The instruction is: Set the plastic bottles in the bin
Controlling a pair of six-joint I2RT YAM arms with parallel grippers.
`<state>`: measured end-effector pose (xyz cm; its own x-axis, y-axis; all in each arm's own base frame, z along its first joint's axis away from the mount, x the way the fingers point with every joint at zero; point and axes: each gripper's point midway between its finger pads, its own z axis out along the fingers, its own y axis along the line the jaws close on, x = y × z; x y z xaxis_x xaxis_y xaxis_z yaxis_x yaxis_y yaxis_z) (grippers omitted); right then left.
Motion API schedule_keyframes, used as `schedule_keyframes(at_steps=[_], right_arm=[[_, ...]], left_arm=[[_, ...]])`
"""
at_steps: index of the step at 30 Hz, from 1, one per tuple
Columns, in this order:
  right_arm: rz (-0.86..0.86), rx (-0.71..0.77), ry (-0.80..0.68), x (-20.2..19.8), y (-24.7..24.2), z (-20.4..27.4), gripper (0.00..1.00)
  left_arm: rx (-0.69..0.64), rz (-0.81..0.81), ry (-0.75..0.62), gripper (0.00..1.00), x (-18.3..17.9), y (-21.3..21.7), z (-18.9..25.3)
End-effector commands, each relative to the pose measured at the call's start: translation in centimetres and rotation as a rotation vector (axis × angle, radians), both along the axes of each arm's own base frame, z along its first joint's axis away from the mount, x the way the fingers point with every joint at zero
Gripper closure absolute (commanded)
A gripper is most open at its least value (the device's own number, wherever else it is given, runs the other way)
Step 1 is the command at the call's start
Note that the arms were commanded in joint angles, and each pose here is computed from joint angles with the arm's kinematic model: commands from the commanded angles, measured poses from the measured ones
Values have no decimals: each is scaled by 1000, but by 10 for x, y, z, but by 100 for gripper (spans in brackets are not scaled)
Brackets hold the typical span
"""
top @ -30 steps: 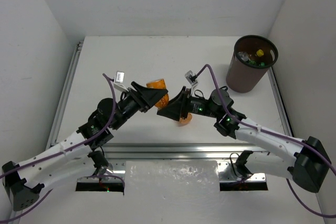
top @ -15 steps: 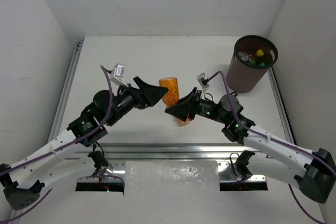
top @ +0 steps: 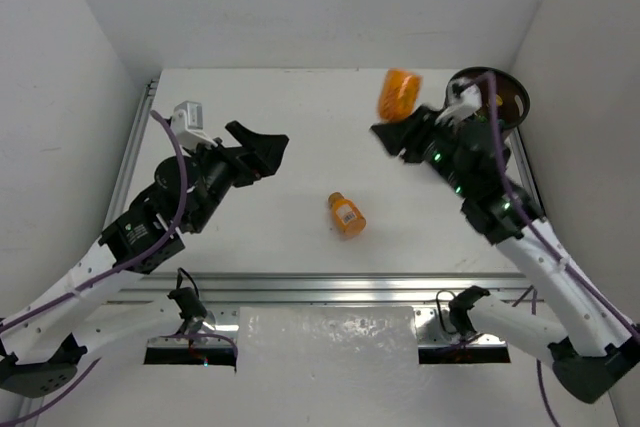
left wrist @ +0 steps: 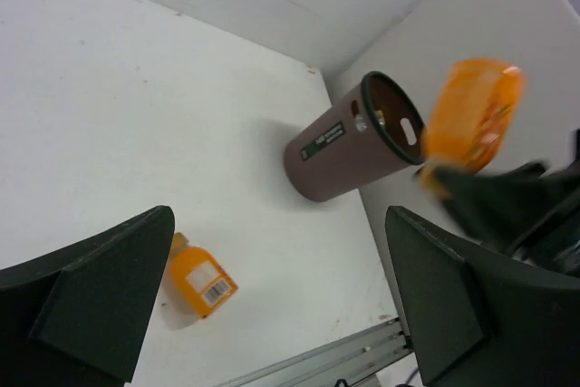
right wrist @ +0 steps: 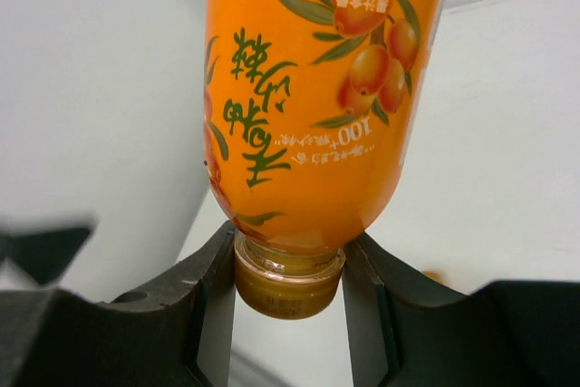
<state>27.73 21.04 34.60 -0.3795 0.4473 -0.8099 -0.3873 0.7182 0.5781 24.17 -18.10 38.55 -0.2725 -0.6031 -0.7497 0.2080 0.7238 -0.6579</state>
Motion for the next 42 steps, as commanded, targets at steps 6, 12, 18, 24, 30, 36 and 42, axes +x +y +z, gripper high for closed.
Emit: schedule_keyframes(at_steps=[6, 12, 18, 24, 30, 36, 42], right_arm=[[-538, -123, 214, 115, -179, 34, 100], [-778, -218, 321, 149, -256, 9, 100], [-820, -288, 416, 158, -286, -29, 97], [-836, -343, 418, 155, -294, -35, 26], [-776, -363, 429, 161, -288, -33, 12], [-501, -427, 304, 148, -211, -11, 1], [-116, -530, 161, 75, -72, -30, 1]], left_arm=[[218, -73, 129, 0, -10, -3, -72], [298, -119, 167, 0, -18, -2, -89], [358, -129, 161, 0, -17, 0, -91], [355, -165, 156, 0, -12, -14, -103], [342, -142, 247, 0, 4, -34, -123], [210, -69, 332, 0, 18, -51, -143], [106, 159, 464, 0, 29, -33, -163]])
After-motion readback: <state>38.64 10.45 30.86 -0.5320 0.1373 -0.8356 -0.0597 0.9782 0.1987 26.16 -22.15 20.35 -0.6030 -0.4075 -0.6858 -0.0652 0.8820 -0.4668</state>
